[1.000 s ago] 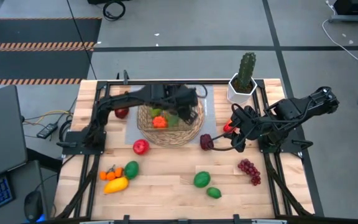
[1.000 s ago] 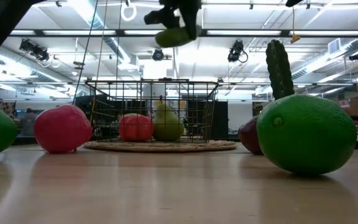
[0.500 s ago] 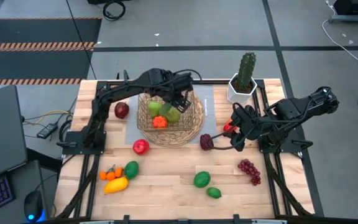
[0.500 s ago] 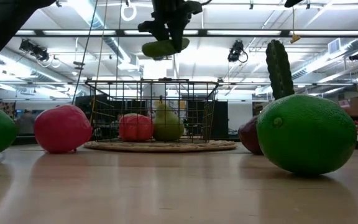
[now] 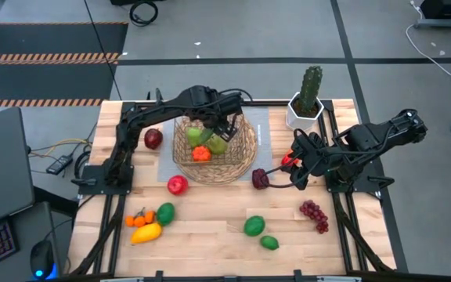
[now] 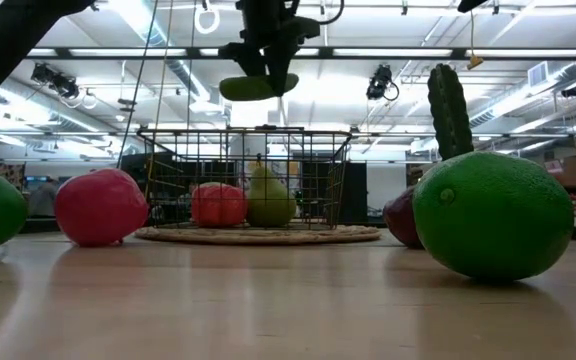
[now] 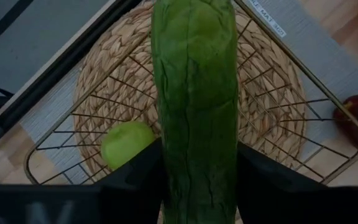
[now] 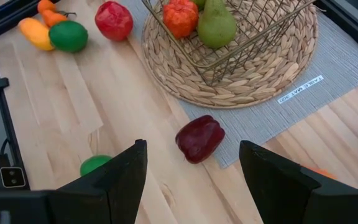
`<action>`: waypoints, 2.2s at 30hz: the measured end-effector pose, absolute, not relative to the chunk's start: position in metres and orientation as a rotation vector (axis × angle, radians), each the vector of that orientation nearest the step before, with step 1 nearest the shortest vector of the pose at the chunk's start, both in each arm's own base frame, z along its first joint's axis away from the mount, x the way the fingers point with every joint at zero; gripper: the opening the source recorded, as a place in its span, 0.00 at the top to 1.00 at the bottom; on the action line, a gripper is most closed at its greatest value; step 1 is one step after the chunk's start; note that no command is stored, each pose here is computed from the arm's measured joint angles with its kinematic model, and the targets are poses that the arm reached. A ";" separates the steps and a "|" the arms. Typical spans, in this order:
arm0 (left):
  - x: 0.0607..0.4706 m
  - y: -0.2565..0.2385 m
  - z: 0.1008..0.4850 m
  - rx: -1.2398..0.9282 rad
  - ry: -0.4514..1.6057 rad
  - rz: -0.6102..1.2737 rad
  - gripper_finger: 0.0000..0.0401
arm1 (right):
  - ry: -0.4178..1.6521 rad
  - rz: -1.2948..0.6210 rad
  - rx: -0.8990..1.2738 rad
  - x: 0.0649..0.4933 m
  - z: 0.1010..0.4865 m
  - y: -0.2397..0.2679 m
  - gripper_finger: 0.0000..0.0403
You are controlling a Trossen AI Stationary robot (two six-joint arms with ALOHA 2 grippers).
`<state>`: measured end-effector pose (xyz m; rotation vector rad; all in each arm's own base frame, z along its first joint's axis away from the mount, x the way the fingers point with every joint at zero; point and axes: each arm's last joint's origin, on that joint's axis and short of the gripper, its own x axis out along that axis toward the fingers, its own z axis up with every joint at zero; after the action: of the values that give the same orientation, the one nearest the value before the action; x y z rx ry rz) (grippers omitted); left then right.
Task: Build produce basket
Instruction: Put the cucumber into the gold wire basket, then put the grapes into the gold wire basket
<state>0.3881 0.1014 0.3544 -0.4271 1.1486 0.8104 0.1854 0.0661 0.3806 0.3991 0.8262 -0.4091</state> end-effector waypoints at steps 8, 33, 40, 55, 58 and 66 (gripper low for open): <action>0.384 0.101 0.353 -0.420 1.191 0.817 0.42 | 0.825 -0.411 0.403 0.185 0.381 0.066 0.35; 0.396 -0.040 0.406 -0.326 0.795 0.475 0.42 | 0.907 -0.476 0.395 0.174 0.375 0.067 0.35; 0.381 -0.084 0.445 -0.351 0.535 0.353 0.44 | 0.857 -0.437 0.410 0.179 0.378 0.071 0.35; 0.344 -0.104 0.484 -0.265 0.408 0.207 0.49 | 0.803 -0.196 0.375 0.198 0.384 0.082 0.35; 0.344 -0.104 0.485 -0.268 0.401 0.205 0.50 | 0.825 -0.235 0.410 0.198 0.382 0.081 0.35; 0.347 -0.105 0.485 -0.304 0.390 0.210 0.52 | 0.834 -0.247 0.423 0.198 0.381 0.081 0.35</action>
<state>0.3467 -0.1053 0.4846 -0.3045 0.3898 0.2098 0.1977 0.0806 0.3806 0.4228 0.8338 -0.2466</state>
